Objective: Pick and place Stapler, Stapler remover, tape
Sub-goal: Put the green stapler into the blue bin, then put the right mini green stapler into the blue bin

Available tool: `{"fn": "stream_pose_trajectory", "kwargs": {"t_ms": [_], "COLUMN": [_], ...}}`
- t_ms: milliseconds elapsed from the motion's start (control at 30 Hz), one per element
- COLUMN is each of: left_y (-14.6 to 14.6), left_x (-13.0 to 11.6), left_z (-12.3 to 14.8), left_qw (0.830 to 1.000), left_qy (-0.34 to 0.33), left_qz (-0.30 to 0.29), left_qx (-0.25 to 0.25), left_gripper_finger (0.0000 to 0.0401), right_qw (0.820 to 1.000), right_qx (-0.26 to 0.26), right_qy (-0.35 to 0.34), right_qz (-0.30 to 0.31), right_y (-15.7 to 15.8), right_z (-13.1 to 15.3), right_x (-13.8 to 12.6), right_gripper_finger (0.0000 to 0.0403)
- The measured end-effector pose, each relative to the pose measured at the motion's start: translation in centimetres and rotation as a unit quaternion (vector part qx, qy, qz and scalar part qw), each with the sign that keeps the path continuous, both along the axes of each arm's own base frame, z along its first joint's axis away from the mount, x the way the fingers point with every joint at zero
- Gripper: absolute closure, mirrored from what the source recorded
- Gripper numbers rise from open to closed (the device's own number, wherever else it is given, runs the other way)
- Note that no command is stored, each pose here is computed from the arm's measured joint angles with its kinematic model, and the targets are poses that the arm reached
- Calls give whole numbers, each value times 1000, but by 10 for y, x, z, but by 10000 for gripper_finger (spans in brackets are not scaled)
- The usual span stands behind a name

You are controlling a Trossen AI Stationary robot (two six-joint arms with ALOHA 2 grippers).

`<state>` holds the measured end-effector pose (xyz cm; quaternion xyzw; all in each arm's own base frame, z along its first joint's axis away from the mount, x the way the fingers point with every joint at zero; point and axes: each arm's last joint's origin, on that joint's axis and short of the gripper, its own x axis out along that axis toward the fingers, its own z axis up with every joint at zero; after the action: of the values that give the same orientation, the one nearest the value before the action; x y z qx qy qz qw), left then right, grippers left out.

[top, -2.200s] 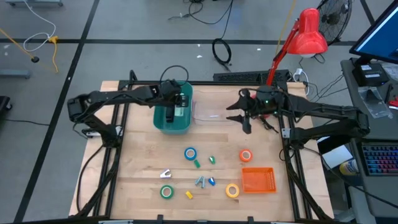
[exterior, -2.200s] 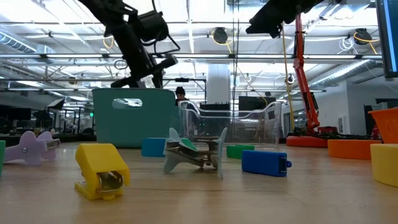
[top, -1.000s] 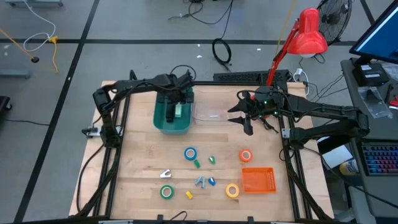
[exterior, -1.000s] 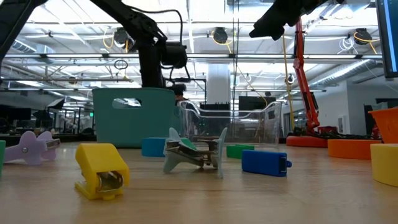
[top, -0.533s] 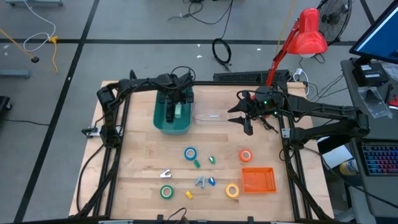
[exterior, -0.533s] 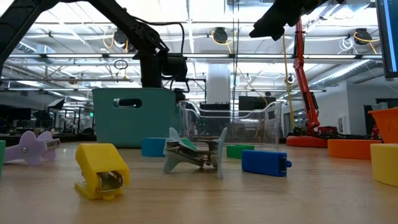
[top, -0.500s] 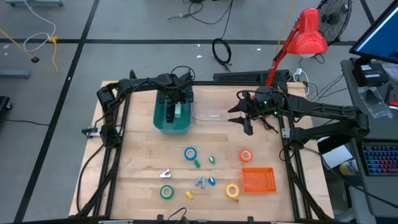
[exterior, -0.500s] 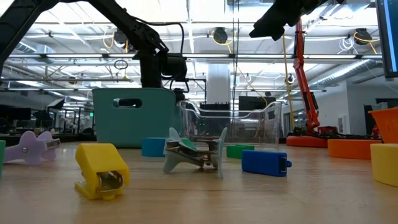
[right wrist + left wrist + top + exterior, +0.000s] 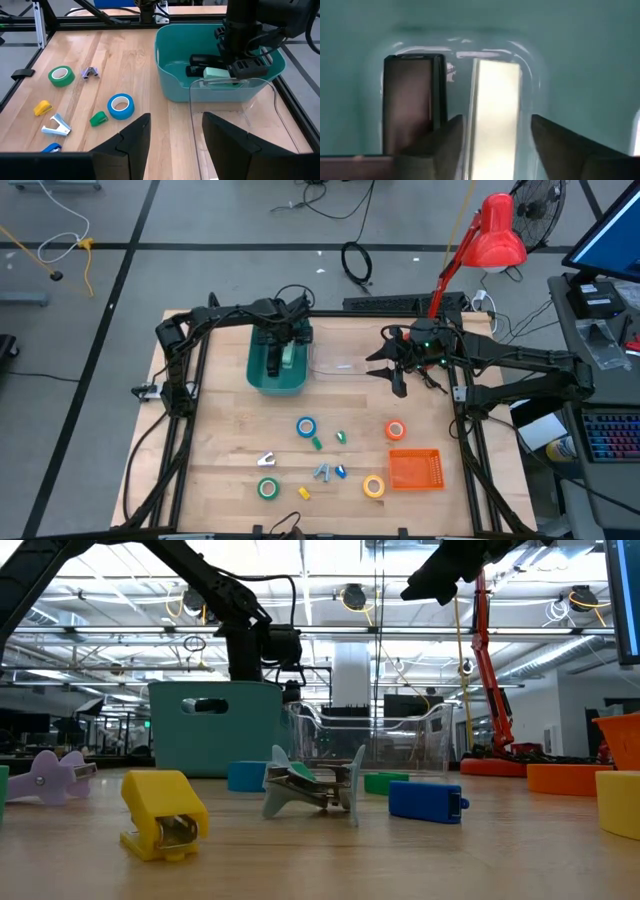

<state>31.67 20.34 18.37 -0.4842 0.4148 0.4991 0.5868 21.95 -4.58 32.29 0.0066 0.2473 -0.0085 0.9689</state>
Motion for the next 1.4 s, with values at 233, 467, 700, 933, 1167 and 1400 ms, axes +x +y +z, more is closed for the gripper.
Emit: {"fn": "stream_pose_trajectory", "kwargs": {"t_ms": [233,467,700,933,1167,1400], "left_y": [-1,-3,-22,-107,-196,-258], "left_x": [0,-3,-19,-32,-38,-38], "left_z": [0,13,77,151,169,163], "left_qw": [1000,999,994,966,922,881], "left_qy": [-8,-30,-87,-168,-176,-180], "left_qz": [-12,-14,-10,-128,-295,-407], "left_qx": [-19,-20,65,151,179,162], "left_gripper_finger": [72,51,57,50,50,50], "right_qw": [1000,1000,1000,1000,999,999], "right_qx": [1,10,11,15,36,45], "right_qy": [0,0,0,1,0,0], "right_qz": [-1,-5,-6,-8,-20,-24], "right_y": [0,0,0,0,0,1], "right_z": [0,0,0,0,0,0], "right_x": [0,0,0,0,0,0], "right_gripper_finger": [232,232,232,232,232,232]}}
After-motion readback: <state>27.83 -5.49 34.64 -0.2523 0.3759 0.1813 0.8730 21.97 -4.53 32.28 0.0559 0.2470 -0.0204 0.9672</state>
